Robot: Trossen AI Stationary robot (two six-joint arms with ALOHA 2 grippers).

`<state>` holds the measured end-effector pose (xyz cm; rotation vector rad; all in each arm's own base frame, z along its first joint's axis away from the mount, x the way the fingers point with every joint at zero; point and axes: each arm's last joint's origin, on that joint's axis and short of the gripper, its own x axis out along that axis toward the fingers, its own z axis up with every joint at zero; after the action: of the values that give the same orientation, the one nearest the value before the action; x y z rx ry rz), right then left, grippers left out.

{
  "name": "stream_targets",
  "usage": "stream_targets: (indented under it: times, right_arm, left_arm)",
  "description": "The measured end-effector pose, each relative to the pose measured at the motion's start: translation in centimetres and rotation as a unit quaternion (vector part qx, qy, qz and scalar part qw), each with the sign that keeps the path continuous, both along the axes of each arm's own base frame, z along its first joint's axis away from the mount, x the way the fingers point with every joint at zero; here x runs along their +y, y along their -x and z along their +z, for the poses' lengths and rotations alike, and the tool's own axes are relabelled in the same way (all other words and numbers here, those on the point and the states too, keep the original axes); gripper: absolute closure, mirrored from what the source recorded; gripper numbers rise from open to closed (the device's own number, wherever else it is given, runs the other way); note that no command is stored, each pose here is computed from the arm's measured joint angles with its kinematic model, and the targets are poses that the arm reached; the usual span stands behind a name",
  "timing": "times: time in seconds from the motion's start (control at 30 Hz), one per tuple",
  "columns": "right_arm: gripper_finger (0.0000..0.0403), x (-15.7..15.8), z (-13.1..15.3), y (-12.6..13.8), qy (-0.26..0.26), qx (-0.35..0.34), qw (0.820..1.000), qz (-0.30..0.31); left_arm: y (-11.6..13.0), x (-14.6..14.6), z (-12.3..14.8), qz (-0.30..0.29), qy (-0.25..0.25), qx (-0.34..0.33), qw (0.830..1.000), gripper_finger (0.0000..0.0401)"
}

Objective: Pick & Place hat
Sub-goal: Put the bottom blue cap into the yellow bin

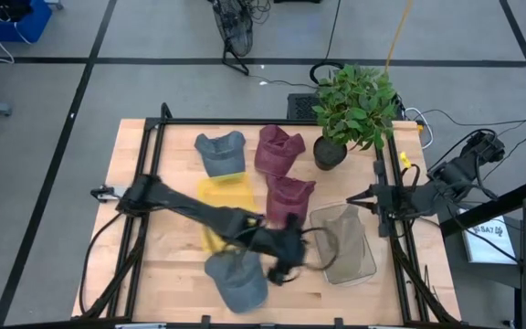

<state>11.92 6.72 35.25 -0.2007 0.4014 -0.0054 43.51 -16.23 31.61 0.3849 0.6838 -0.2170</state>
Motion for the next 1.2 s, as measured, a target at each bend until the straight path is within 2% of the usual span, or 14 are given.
stream_targets:
  times: [0.1, 0.23, 0.4, 0.43, 0.53, 0.67, 0.73, 0.8, 0.9, 1.0, 1.13, 1.2]
  right_arm:
    - [0.0399, 0.1, -0.4, -0.2, -0.002, 0.018, 1.0, -0.007]
    - [0.0399, 0.7, -1.2, -0.9, 0.008, 0.041, 0.999, -0.011]
    - [0.0399, 1.8, -2.3, -2.7, 0.041, 0.065, 0.997, -0.009]
    - [0.0399, 2.0, -2.4, -3.1, 0.045, 0.064, 0.997, -0.009]
    - [0.0399, 2.5, -2.5, -4.5, 0.051, 0.048, 0.998, -0.009]
    - [0.0399, 3.2, -2.6, -6.1, 0.082, 0.032, 0.996, 0.003]
    - [0.0399, 3.3, -2.6, -6.8, 0.083, 0.025, 0.996, 0.018]
    - [0.0399, 3.3, -2.6, -7.4, 0.074, 0.02, 0.996, 0.049]
    - [0.0399, 3.4, -2.7, -8.6, 0.062, 0.012, 0.994, 0.092]
    - [0.0399, 3.0, -3.2, -9.9, 0.068, 0.017, 0.993, 0.098]
    - [0.0399, 2.2, -4.3, -11.4, 0.088, 0.041, 0.992, 0.077]
    - [0.0399, 2.0, -4.6, -11.7, 0.101, 0.048, 0.991, 0.078]
  left_arm:
    - [4.5, -1.0, 2.5, 0.072, -0.038, 0.029, 0.996, 0.018]
    - [11.4, -3.0, 4.2, 0.14, -0.098, 0.018, 0.985, 0.0255]
    - [20.2, -3.2, 4.1, 0.203, -0.07, -0.049, 0.976, 0.0376]
    - [21.5, -2.9, 3.6, 0.215, -0.062, -0.065, 0.972, 0.0388]
    - [24.4, -1.1, 1.2, 0.257, -0.044, -0.108, 0.959, 0.039]
    - [26.0, 3.1, -2.7, 0.331, -0.021, -0.172, 0.927, 0.0397]
    - [26.2, 5.0, -4.9, 0.342, 0.011, -0.168, 0.925, 0.0396]
    - [26.1, 6.2, -6.7, 0.316, 0.031, -0.174, 0.932, 0.0398]
    - [25.8, 7.5, -8.9, 0.232, 0.06, -0.212, 0.948, 0.0398]
    - [25.5, 9.3, -10.4, 0.169, 0.088, -0.257, 0.948, 0.0398]
    - [25.7, 11.0, -11.6, 0.182, 0.097, -0.288, 0.935, 0.0398]
    - [25.7, 11.4, -11.9, 0.191, 0.093, -0.285, 0.935, 0.0399]
